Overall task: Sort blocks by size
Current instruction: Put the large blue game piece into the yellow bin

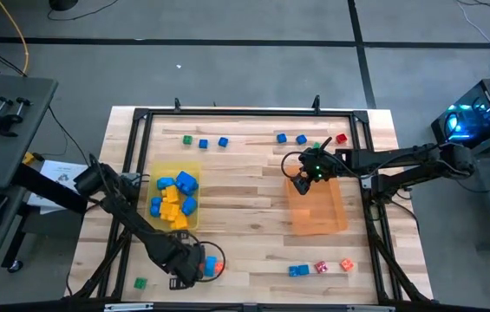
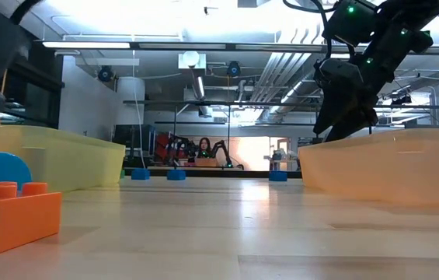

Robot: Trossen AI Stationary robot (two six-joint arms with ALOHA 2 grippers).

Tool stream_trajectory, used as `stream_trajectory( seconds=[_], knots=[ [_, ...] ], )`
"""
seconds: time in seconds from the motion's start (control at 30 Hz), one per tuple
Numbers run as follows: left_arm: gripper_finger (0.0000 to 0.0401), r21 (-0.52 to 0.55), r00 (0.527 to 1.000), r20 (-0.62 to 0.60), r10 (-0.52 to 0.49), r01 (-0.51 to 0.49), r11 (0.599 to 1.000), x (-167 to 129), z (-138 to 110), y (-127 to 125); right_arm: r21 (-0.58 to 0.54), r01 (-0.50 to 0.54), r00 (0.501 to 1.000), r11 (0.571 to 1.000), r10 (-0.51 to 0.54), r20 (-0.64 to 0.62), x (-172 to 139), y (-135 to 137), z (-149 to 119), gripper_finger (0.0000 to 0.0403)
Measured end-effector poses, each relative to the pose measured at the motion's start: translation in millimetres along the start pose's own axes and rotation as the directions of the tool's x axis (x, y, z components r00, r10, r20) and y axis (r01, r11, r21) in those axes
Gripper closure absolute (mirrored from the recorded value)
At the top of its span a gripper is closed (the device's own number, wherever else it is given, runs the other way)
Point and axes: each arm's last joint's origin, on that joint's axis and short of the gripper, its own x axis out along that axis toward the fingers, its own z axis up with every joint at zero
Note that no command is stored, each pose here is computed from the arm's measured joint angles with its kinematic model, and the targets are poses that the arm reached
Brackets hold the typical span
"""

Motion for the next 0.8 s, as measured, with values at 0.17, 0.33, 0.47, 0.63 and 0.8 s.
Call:
stream_trajectory(
  seconds=[0.17,0.33,0.47,0.63,0.8],
  knots=[
    [0.0301,-0.018,0.989,0.114,-0.095,0.098,0.995,-49,-4,8,0.0,0.001,1.0,1.0,-0.001,0.001,0,0,0,0.0117],
    [0.0301,-0.122,0.921,0.39,-0.01,0.062,0.991,-119,-18,43,-0.008,0.002,1.0,1.0,-0.002,0.003,0,0,0,0.0117],
    [0.0301,-0.383,0.833,0.45,0.321,-0.145,0.912,-153,-36,100,-0.004,0.002,1.0,1.0,-0.002,0.003,0,0,0,0.0117],
    [0.0301,-0.531,0.832,0.251,0.494,-0.309,0.789,-166,-45,155,0.027,0.002,1.0,1.0,-0.002,0.004,0,0,0,0.0117],
    [0.0265,-0.572,0.922,0.164,0.351,-0.201,0.795,-166,-36,170,0.027,0.002,1.0,1.0,-0.002,0.004,0,0,0,0.0117]
  ],
)
